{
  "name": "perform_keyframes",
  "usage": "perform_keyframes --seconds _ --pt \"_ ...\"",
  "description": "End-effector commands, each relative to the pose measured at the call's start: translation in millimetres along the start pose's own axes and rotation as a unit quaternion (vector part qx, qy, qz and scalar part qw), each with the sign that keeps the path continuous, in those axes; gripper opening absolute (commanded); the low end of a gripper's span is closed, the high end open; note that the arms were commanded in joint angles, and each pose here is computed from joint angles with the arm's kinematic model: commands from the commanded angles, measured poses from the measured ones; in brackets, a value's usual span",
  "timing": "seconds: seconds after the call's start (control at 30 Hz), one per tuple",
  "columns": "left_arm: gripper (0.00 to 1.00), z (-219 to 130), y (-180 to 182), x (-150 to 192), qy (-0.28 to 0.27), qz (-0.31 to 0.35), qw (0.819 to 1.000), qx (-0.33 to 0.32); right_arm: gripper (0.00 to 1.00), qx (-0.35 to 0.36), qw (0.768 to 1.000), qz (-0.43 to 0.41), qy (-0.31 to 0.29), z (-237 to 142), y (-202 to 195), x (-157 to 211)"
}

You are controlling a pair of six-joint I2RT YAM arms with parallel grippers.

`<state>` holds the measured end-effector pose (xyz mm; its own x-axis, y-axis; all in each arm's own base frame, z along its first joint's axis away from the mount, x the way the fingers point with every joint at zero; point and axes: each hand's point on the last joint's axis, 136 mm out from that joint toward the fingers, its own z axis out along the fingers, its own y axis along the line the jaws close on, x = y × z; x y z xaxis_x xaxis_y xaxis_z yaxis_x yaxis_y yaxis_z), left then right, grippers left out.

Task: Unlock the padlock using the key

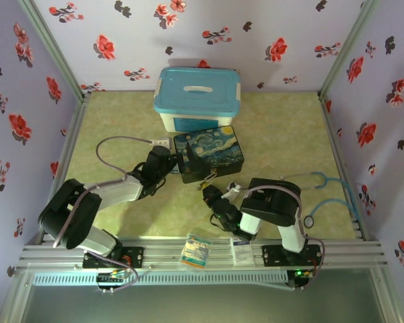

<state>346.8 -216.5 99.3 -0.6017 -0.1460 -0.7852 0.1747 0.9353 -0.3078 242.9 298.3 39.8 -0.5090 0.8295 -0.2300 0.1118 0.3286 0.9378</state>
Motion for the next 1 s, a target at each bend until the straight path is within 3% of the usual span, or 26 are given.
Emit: perform_keyframes --seconds 0.0,0.4,0.53,0.73,0.83,0.97 --pt "0.39 4.3 38.1 50.1 0.09 0.035 0.993 -0.063 0.0 0.016 0.996 0.019 -0.086 -7.4 -16.0 -33.5" --pt "0.39 8.5 43.1 52.8 0.092 0.027 0.993 -0.066 0.0 0.0 0.991 0.039 -0.127 -6.8 -1.1 -51.0" --pt "0.4 -0.6 29.4 30.5 0.061 0.004 0.997 -0.04 0.0 -0.014 0.994 0.032 -0.108 3.9 12.6 -35.4" --pt "0.6 -29.5 -0.8 -22.3 -0.012 -0.055 0.998 0.024 0.0 -0.01 0.994 0.042 -0.099 5.4 5.6 -25.8" --pt "0.67 -20.2 -12.5 -25.9 -0.003 -0.061 0.997 0.042 0.0 -0.009 0.994 0.044 -0.098 5.9 2.8 -20.8" --pt "0.75 7.7 -17.3 -3.7 0.042 -0.08 0.995 0.044 0.0 -0.004 0.993 0.051 -0.102 5.5 -3.4 -22.0"
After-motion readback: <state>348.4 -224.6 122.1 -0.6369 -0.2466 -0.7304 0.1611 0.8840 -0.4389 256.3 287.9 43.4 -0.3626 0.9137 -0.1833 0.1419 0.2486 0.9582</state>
